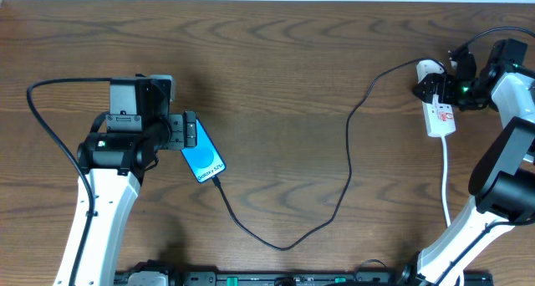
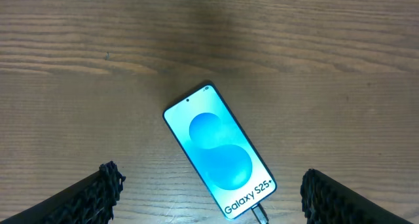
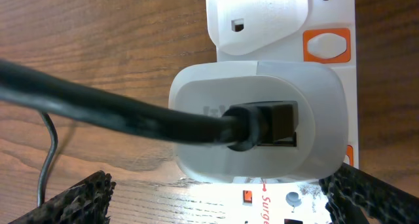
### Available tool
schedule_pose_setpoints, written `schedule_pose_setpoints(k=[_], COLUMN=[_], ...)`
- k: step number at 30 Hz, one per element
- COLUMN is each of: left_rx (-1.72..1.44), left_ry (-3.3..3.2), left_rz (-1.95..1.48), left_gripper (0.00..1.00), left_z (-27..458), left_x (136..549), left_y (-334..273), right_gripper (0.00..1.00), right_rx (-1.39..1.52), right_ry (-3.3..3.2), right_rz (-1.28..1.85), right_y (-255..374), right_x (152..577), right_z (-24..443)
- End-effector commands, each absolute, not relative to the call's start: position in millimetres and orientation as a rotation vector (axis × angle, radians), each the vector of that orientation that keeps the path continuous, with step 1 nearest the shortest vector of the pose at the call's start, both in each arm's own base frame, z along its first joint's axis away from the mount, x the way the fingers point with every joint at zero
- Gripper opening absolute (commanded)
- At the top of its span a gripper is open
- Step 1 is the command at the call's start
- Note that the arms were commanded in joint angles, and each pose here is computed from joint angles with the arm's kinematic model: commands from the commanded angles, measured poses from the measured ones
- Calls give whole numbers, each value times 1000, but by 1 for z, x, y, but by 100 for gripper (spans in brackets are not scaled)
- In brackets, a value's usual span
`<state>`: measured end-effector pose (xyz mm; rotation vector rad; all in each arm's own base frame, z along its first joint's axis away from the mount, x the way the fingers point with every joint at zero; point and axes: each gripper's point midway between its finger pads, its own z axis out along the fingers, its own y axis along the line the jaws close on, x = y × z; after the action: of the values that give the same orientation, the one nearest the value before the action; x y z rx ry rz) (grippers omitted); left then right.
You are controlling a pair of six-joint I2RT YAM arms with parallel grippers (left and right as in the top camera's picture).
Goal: Plug charger to phone and switch on socket
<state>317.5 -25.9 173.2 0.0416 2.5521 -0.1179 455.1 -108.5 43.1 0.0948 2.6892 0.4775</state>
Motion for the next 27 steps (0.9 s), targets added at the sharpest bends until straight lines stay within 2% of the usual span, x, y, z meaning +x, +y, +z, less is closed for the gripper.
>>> schedule_pose_setpoints(k=[1,27], left_rx=[58,58], left_ry=[2545,2545], left_rz=[-97,-97], left_gripper=[90,89], left_z=[175,175], left_x=[317,317], left_y=[-25,-25], right_gripper=[99,99], right_rx=[94,81], right_ry=[2686,2658], right_rz=[597,651], right_y=[-89,-81], right_x=[453,455], right_z=[36,39])
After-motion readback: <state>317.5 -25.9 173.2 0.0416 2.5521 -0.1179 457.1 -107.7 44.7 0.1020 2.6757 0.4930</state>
